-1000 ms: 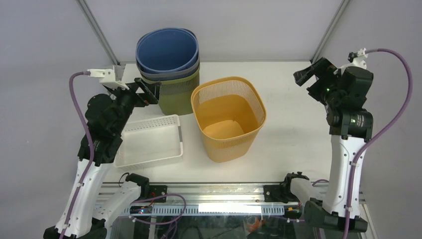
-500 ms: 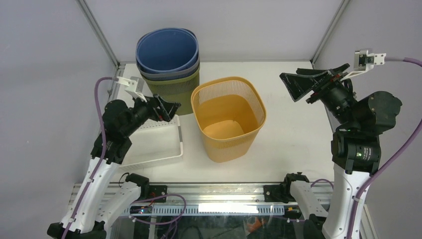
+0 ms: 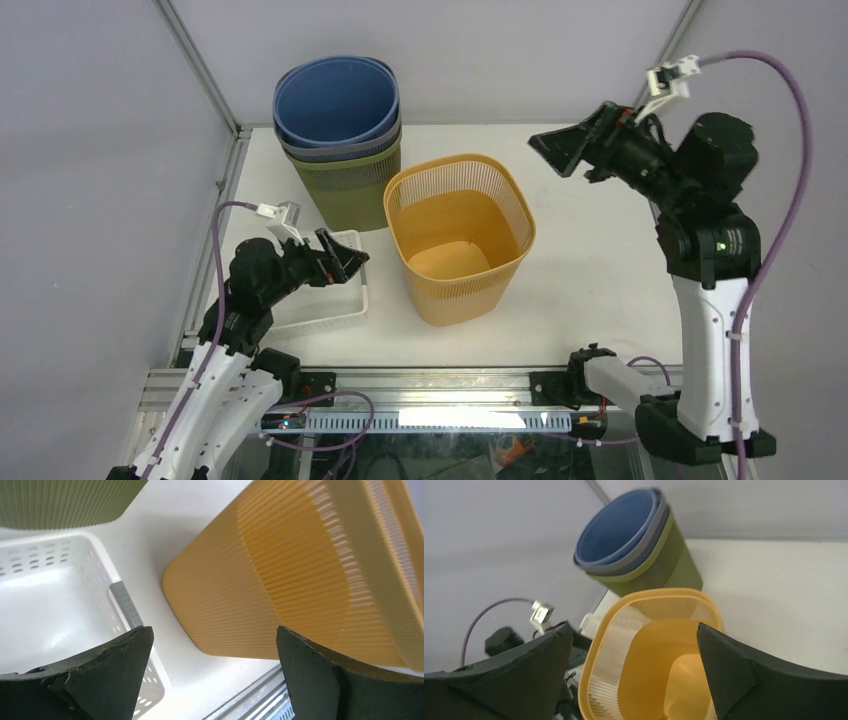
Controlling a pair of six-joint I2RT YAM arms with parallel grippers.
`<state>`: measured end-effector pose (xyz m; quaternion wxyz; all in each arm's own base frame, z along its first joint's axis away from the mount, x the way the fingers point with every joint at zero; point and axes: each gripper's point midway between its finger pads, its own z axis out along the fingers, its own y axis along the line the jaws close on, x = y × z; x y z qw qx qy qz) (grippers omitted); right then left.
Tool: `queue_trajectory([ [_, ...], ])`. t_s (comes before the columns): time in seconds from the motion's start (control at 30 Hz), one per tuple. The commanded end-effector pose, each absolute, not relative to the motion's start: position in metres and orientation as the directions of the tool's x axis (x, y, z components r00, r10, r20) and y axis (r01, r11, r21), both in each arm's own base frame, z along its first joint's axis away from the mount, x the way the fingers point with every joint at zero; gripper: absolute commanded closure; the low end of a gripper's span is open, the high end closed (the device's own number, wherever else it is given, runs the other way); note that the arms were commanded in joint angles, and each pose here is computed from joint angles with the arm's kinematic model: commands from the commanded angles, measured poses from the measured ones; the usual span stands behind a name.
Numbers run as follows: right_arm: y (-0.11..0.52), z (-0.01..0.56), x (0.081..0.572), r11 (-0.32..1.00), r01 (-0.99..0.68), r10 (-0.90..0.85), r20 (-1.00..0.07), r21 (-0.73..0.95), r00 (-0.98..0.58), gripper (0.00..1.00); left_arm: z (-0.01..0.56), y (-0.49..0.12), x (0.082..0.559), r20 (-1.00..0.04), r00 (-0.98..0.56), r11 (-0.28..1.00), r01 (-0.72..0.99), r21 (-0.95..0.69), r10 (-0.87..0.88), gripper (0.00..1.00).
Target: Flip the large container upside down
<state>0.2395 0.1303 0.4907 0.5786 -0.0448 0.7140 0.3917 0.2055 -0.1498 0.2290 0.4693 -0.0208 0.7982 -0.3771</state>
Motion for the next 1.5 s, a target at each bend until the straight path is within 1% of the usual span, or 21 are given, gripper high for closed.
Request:
queue_trajectory([
  [0.0,0.156,0.453,0.246,0.780,-0.440,0.251,-0.866,0.445,-0.432,0.01,0.235,-0.148,0.222,-0.696,-0.565,0.721,0.235,-0.651,-0.444,0.01],
  [0.1,0.203,0.426,0.238,0.810,-0.465,0.103,-0.866,0.359,-0.489,0.01,0.247,-0.141,0.236,-0.712,-0.529,0.749,0.198,-0.632,-0.461,0.01],
  [0.2,0.252,0.412,0.216,0.802,-0.540,-0.048,-0.873,0.257,-0.486,0.01,0.260,-0.132,0.247,-0.726,-0.503,0.782,0.146,-0.606,-0.469,0.01],
  [0.27,0.272,0.407,0.211,0.795,-0.567,-0.106,-0.872,0.215,-0.479,0.01,0.264,-0.123,0.254,-0.727,-0.491,0.804,0.086,-0.589,-0.480,0.01],
  [0.33,0.287,0.405,0.206,0.787,-0.587,-0.134,-0.875,0.192,-0.466,0.01,0.262,-0.110,0.260,-0.700,-0.494,0.816,-0.035,-0.577,-0.516,0.01],
  [0.4,0.302,0.402,0.198,0.758,-0.618,-0.152,-0.867,0.206,-0.475,0.01,0.277,-0.109,0.264,-0.680,-0.512,0.814,-0.069,-0.577,-0.525,0.01],
  [0.47,0.313,0.397,0.192,0.739,-0.640,-0.182,-0.853,0.210,-0.490,0.01,0.290,-0.107,0.267,-0.671,-0.498,0.804,-0.097,-0.587,-0.550,0.01],
  [0.6,0.326,0.383,0.185,0.763,-0.624,-0.227,-0.835,0.168,-0.502,0.01,0.316,-0.089,0.269,-0.714,-0.389,0.801,-0.125,-0.586,-0.583,0.01],
  [0.8,0.347,0.347,0.165,0.785,-0.610,-0.308,-0.787,0.107,-0.535,0.01,0.330,-0.067,0.264,-0.741,-0.298,0.798,-0.187,-0.573,-0.602,0.01],
  [0.87,0.351,0.333,0.159,0.791,-0.607,-0.339,-0.769,0.079,-0.541,0.04,0.337,-0.062,0.261,-0.742,-0.256,0.785,-0.184,-0.592,-0.620,0.01],
  [0.97,0.354,0.320,0.152,0.792,-0.609,-0.376,-0.751,0.043,-0.543,0.19,0.342,-0.060,0.258,-0.748,-0.223,0.780,-0.159,-0.605,-0.625,0.01],
  [1.03,0.357,0.315,0.150,0.788,-0.614,-0.392,-0.744,0.031,-0.541,0.29,0.337,-0.063,0.258,-0.750,-0.242,0.787,-0.150,-0.598,-0.616,0.01],
  [1.1,0.359,0.312,0.151,0.785,-0.618,-0.398,-0.744,0.025,-0.536,0.36,0.331,-0.067,0.259,-0.745,-0.268,0.791,-0.145,-0.595,-0.610,0.01],
  [1.13,0.360,0.311,0.151,0.779,-0.626,-0.406,-0.744,0.021,-0.531,0.42,0.329,-0.069,0.259,-0.741,-0.275,0.788,-0.144,-0.599,-0.613,0.01],
  [1.23,0.363,0.313,0.152,0.763,-0.647,-0.427,-0.748,0.005,-0.509,0.72,0.329,-0.074,0.260,-0.733,-0.283,0.781,-0.123,-0.612,-0.619,0.01],
  [1.33,0.360,0.319,0.159,0.783,-0.622,-0.409,-0.754,0.000,-0.515,0.99,0.331,-0.077,0.260,-0.732,-0.287,0.780,-0.106,-0.617,-0.618,0.01],
  [1.47,0.340,0.340,0.173,0.833,-0.552,-0.313,-0.786,0.042,-0.533,1.00,0.337,-0.087,0.263,-0.739,-0.306,0.785,-0.048,-0.618,-0.600,0.01],
])
